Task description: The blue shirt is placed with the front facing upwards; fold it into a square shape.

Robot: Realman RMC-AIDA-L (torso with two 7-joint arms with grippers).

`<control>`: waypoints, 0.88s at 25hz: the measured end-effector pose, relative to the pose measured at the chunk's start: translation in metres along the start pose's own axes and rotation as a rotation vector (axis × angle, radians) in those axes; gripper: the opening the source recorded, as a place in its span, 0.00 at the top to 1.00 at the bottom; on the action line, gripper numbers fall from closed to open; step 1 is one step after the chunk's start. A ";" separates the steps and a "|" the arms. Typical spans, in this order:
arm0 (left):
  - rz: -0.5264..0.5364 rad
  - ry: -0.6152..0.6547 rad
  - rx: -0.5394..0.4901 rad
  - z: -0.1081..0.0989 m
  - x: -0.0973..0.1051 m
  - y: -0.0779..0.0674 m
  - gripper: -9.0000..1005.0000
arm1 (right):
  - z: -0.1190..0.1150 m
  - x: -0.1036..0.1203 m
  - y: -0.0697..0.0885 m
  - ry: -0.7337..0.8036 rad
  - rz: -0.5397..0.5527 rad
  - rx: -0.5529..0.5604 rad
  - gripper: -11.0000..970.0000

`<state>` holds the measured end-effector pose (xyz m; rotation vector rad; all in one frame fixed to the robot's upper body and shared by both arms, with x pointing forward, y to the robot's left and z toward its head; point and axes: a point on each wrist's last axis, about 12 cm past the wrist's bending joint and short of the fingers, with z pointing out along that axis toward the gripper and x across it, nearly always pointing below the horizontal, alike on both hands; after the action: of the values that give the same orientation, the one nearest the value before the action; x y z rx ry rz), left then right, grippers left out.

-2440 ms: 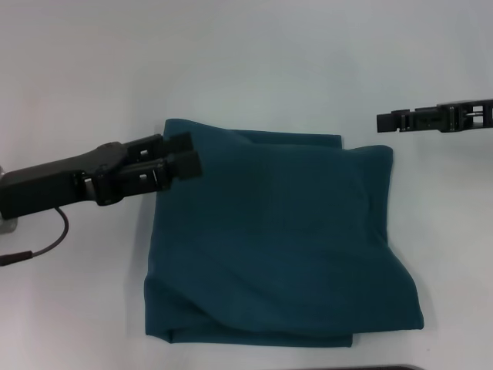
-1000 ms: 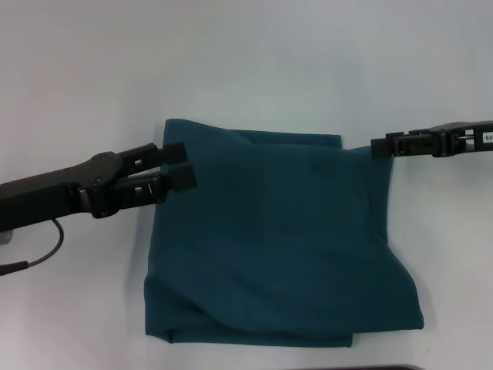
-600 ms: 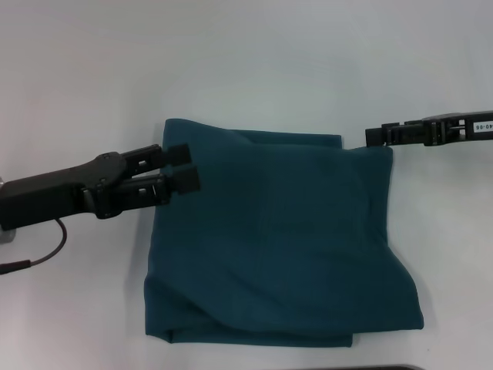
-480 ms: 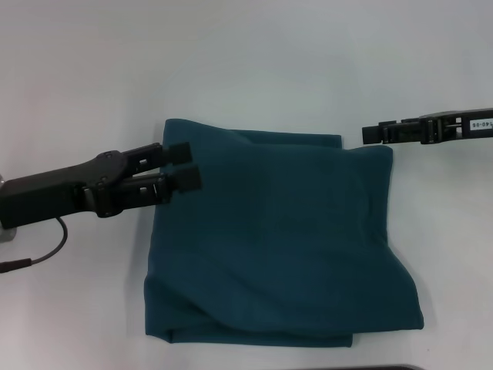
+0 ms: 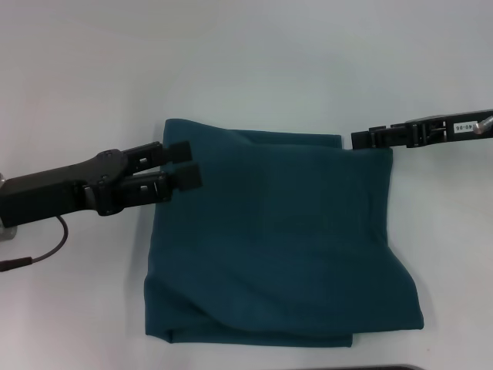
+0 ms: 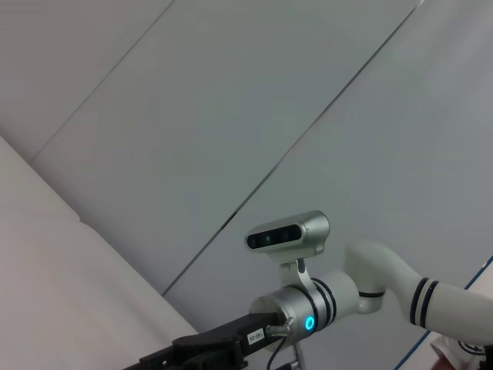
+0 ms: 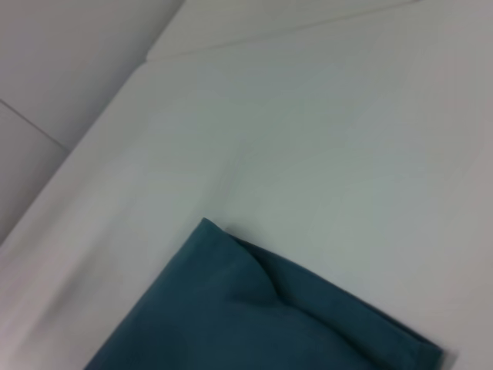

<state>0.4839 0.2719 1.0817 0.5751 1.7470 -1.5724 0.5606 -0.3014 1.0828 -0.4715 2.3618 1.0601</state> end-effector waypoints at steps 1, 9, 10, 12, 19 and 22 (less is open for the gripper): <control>0.000 0.000 0.000 0.000 0.000 0.000 0.11 | 0.001 0.000 -0.001 0.003 -0.001 0.007 0.32; -0.003 -0.002 -0.003 -0.001 0.001 0.000 0.11 | 0.010 -0.004 -0.004 0.047 0.004 0.068 0.32; -0.003 -0.002 -0.004 -0.001 0.002 0.000 0.11 | 0.010 -0.004 -0.004 0.049 0.004 0.071 0.32; -0.004 -0.002 -0.005 -0.001 0.002 0.000 0.11 | 0.009 -0.005 -0.004 0.049 0.001 0.070 0.32; -0.003 0.003 -0.004 -0.001 0.002 0.000 0.11 | 0.009 -0.008 0.003 0.055 -0.024 0.025 0.32; -0.003 0.009 -0.002 -0.001 0.002 0.000 0.11 | 0.009 -0.008 0.006 0.059 -0.051 -0.004 0.32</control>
<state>0.4822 0.2726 1.0803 0.5789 1.7570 -1.5722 0.5671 -0.2896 1.0860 -0.5691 2.3865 1.0408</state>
